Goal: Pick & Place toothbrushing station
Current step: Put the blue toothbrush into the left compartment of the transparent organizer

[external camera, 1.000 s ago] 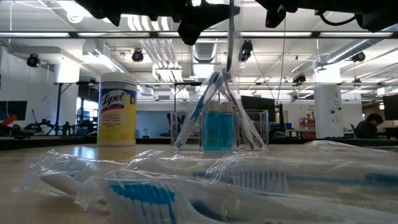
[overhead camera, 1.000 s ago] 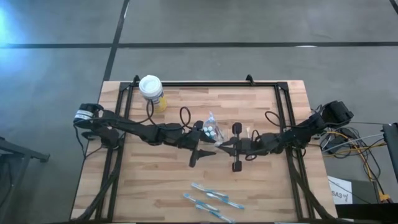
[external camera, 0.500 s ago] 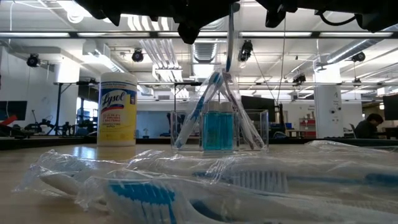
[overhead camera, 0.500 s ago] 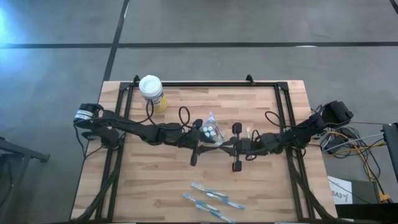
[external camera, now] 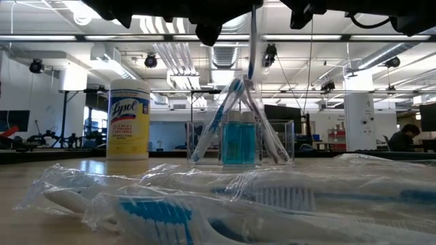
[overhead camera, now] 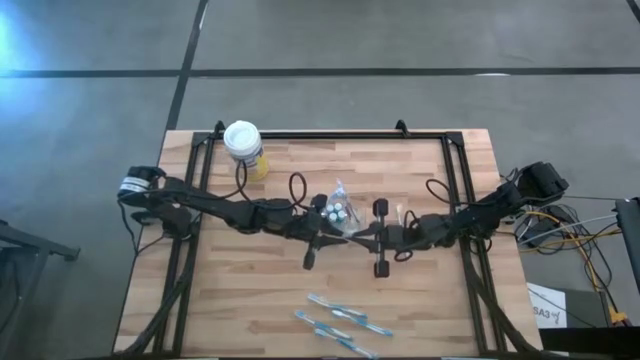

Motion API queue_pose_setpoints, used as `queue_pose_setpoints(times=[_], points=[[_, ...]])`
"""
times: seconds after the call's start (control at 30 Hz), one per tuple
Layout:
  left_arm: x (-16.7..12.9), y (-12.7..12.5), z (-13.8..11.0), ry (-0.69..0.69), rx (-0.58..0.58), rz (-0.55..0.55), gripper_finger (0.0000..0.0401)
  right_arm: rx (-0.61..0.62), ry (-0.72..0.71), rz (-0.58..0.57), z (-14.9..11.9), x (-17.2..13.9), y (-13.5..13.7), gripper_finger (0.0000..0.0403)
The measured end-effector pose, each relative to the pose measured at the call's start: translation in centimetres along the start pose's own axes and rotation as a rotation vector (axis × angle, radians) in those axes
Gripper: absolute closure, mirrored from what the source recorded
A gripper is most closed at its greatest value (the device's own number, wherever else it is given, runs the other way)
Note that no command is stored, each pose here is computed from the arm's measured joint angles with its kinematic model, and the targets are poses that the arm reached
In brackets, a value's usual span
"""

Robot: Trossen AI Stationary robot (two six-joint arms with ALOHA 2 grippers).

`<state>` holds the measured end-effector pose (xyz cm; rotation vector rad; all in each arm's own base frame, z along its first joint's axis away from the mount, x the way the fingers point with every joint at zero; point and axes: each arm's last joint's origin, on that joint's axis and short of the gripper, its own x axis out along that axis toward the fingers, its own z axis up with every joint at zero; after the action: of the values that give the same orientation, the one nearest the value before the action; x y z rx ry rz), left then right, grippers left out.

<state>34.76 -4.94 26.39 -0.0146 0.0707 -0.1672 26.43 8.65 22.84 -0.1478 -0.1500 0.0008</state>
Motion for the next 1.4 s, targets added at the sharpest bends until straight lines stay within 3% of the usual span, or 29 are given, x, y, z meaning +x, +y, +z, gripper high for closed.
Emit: queue_pose_setpoints(times=[0.67, 1.03, 1.4], points=[[-3.0, -0.3, -0.2, 0.005, 0.018, -0.003, 0.0366, 0.084, -0.058, 0.041, 1.3, -3.7, -0.8, 0.0394], [-10.9, -0.6, 0.3, -0.105, 0.026, -0.036, 0.0366, 0.125, -0.083, 0.068, 0.7, -8.4, -2.5, 0.0394], [-19.5, -0.6, -2.2, -0.267, -0.018, -0.015, 0.0366, 0.187, -0.141, 0.083, 0.2, -11.3, -3.4, 0.0394]])
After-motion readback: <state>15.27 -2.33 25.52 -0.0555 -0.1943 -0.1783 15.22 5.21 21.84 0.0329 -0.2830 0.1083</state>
